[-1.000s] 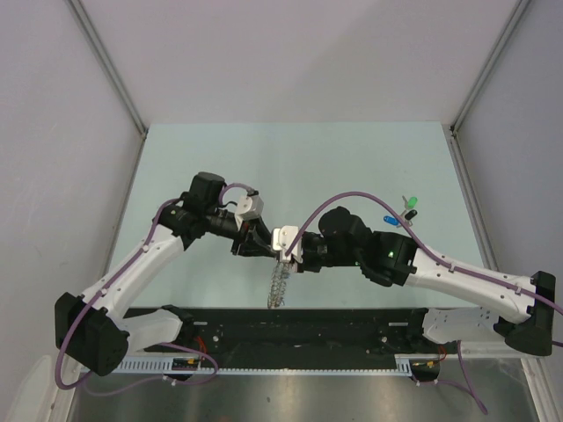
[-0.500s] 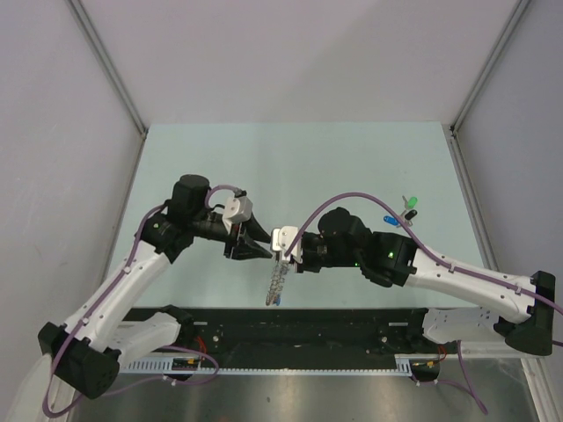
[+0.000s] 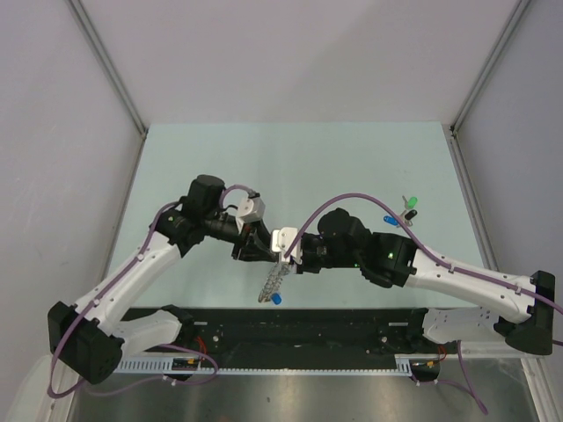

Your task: Put the keys on the keyring

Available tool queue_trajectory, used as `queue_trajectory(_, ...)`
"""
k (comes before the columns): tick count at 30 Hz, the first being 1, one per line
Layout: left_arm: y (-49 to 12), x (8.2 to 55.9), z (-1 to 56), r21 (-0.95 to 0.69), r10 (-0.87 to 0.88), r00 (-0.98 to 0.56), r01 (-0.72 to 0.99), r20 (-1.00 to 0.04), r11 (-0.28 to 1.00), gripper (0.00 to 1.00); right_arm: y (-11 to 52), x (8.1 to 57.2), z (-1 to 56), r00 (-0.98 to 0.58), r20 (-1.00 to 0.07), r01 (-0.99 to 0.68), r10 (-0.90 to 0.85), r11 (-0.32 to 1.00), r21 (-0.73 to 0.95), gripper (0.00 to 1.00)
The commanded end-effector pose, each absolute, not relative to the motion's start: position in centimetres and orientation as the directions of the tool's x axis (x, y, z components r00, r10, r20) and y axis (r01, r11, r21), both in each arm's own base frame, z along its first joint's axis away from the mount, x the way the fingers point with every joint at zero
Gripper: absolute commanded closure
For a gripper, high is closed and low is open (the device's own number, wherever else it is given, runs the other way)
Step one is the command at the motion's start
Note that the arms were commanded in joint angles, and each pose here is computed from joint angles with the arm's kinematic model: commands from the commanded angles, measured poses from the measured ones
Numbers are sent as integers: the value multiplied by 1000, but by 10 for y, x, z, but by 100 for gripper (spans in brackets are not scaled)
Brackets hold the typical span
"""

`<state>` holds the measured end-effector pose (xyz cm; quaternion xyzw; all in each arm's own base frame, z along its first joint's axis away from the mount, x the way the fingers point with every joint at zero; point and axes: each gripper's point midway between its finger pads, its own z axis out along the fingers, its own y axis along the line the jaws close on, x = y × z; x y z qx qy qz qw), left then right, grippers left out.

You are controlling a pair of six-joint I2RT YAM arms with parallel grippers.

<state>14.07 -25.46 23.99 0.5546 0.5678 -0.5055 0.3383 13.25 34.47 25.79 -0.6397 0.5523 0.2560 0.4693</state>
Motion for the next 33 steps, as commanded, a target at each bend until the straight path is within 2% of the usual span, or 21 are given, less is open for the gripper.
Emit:
queue_trajectory(1,-257,134,236,-222,313,-162,961,-936,-168,65,350,134,279,291,-864,-934,-411,74,-350,100)
queue_trajectory(9,-254,129,231,-226,331,-159,958,-930,-174,76,348,135,278,291,-861,-933,-418,78,-353,100)
queue_trajectory(14,-254,128,234,-211,318,-146,961,-937,-180,100,346,136,278,288,-858,-932,-426,82,-353,100)
queue_trajectory(22,-255,141,249,-165,256,-135,981,-957,-100,100,334,134,274,267,-848,-934,-459,93,-344,100)
queue_trajectory(26,-256,151,268,-196,170,-191,981,-967,-13,100,327,131,266,246,-837,-941,-488,87,-327,100)
queue_trajectory(33,-257,163,295,-178,16,-180,979,-984,97,100,332,128,255,229,-844,-949,-486,82,-305,100)
